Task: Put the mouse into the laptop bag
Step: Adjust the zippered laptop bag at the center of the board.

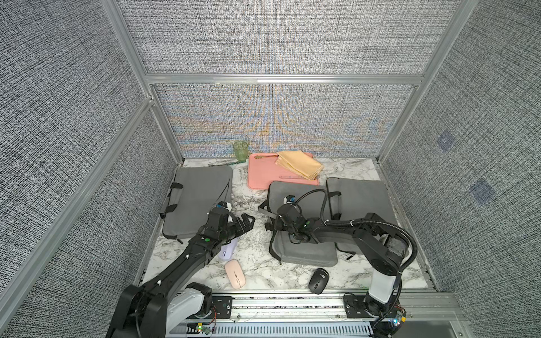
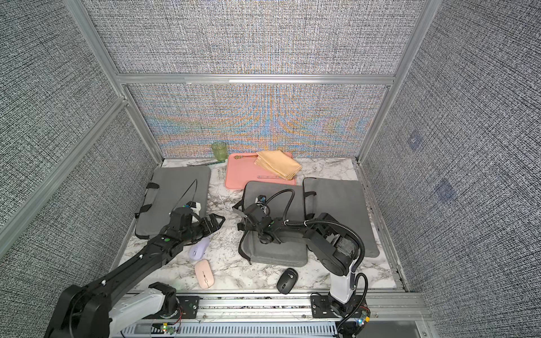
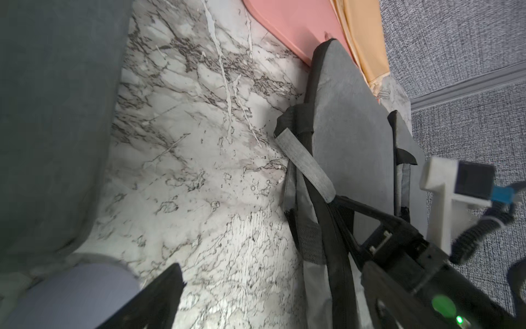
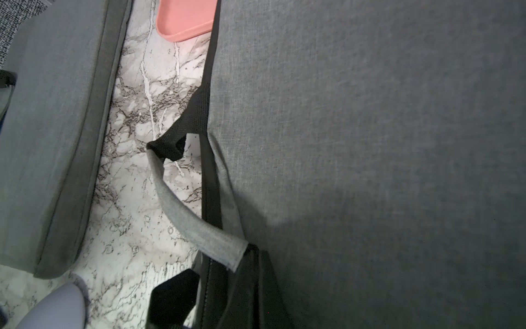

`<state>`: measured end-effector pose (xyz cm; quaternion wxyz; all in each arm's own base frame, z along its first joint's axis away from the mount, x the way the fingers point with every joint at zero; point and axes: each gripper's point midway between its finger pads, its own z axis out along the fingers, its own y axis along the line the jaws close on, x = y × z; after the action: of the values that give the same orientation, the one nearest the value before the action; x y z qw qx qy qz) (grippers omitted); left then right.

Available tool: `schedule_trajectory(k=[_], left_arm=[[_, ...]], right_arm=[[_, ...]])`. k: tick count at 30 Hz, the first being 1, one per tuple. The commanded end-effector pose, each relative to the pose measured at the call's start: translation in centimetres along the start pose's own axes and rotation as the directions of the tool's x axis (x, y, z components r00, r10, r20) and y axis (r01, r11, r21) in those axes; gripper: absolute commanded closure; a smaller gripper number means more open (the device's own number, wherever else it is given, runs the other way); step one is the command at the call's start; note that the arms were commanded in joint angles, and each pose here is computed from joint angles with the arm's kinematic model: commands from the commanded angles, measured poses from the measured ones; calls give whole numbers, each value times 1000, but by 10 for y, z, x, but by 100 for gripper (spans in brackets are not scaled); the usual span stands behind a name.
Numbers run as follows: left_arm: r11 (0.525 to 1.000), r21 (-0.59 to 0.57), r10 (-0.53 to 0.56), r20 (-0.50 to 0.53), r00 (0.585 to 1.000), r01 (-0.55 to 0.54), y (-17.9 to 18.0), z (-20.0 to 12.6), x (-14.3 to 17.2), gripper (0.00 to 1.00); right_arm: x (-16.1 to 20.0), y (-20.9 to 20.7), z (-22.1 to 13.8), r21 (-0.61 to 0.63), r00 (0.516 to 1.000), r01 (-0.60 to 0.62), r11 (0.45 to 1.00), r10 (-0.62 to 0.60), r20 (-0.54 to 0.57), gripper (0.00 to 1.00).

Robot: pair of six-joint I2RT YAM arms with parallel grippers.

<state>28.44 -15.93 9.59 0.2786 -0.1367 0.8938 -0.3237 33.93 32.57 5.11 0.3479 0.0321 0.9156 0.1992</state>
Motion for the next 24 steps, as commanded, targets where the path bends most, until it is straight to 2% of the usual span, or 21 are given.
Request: schedule_trajectory(k=[1,4,7,10,13,16,18,20,22,23,24], left_arm=[[999,53,-10,18,1000,9,-21,23,-18,2],[999,35,-9,-28,1000,10,-28,53,-21,3],[999,38,-9,-37,999,10,-38,78,-28,9],[1000,3,10,-43,999,-10,-46,97,-34,9],[1000,22,22,-75,997,-20,-59,116,-33,12],[999,34,29,-100,995,-26,-70,130,-31,16],[998,49,36,-103,994,-31,-77,136,-30,25],[997,64,46,-102,994,-40,-85,140,-32,41],[996,79,55,-108,993,-46,-94,142,-33,61],[995,87,57,-110,992,-47,-98,141,-34,69],[995,91,61,-109,992,-51,-102,140,-34,72]], right_arm=[[9,-41,-1,150,1000,7,989,-8,7,91],[9,-48,-4,158,1000,-8,987,4,26,88],[12,-52,-4,168,1000,-5,986,1,25,87],[14,-55,-3,172,1000,-8,985,3,27,87],[12,-55,-4,168,999,-7,986,1,32,87],[13,-55,-5,163,999,-2,987,-4,32,82],[14,-58,-7,162,999,-4,987,-2,34,78],[13,-57,-11,146,999,-3,989,-4,46,73],[13,-56,-14,129,999,4,992,-10,53,72],[13,-55,-15,117,998,8,993,-15,61,71],[13,-55,-16,112,998,15,994,-22,65,71]])
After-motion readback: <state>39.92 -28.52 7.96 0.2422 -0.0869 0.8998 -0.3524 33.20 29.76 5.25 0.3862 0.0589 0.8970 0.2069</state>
